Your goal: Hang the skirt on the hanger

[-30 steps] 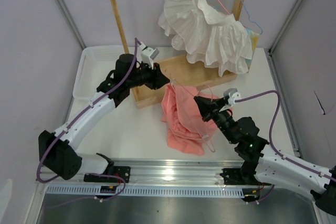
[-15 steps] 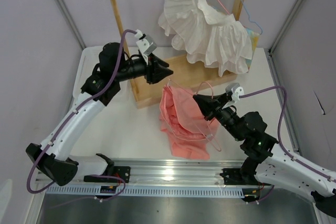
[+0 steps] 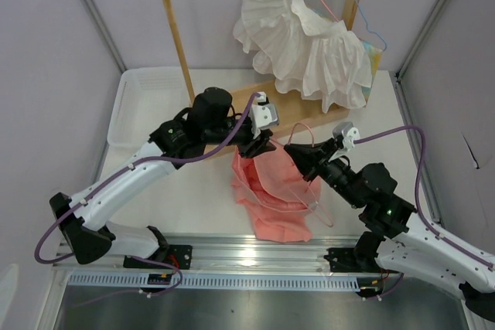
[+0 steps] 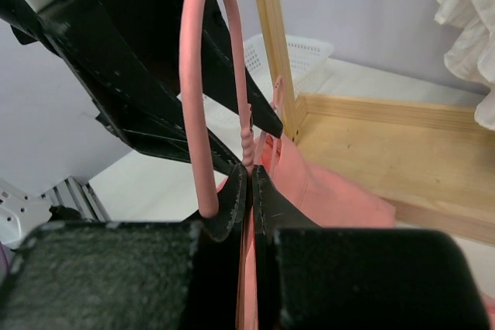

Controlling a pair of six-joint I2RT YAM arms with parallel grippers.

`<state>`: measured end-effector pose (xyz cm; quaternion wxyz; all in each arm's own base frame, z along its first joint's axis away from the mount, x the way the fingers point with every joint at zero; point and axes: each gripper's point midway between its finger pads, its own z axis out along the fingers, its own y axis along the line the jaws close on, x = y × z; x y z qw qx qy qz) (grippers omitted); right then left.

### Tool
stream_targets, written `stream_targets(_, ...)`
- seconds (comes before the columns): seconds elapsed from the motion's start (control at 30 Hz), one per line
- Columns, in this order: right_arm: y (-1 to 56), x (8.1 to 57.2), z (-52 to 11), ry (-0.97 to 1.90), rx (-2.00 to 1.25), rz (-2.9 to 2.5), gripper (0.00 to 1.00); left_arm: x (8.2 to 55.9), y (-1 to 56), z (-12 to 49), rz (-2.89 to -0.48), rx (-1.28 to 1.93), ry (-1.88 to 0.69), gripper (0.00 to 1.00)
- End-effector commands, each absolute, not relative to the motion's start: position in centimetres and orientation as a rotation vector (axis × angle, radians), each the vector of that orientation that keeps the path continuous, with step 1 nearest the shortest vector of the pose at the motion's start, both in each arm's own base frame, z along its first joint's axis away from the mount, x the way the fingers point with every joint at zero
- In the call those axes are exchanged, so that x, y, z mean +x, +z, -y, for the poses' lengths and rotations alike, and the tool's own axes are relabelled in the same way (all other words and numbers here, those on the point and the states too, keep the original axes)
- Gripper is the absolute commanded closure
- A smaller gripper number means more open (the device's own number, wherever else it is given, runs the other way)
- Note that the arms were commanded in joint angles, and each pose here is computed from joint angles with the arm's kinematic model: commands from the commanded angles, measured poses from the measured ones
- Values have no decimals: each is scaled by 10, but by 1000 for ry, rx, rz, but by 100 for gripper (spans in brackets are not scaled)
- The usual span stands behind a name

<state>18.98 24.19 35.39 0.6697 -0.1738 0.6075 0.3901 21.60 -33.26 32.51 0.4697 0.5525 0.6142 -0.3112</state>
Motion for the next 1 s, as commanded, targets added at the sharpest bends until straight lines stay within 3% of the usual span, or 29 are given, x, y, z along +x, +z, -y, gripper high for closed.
stream_targets(0.0,411,178,-229,960,-321,-1227,100,216,330,323,-1439,1350,-679,53)
stream_targets(0.73,415,179,-231,964,-326,-1239,100,210,318,358,-1310,1429,-628,54)
stream_targets(0.83,416,181,-232,954,-328,-1241,100,203,310,362,-1322,1456,-667,61)
stream_targets(0.93,416,185,-231,934,-319,-1251,100,195,311,363,-1328,1457,-719,79)
stream_targets(0.97,415,187,-230,925,-312,-1256,100,192,312,363,-1346,1445,-744,92)
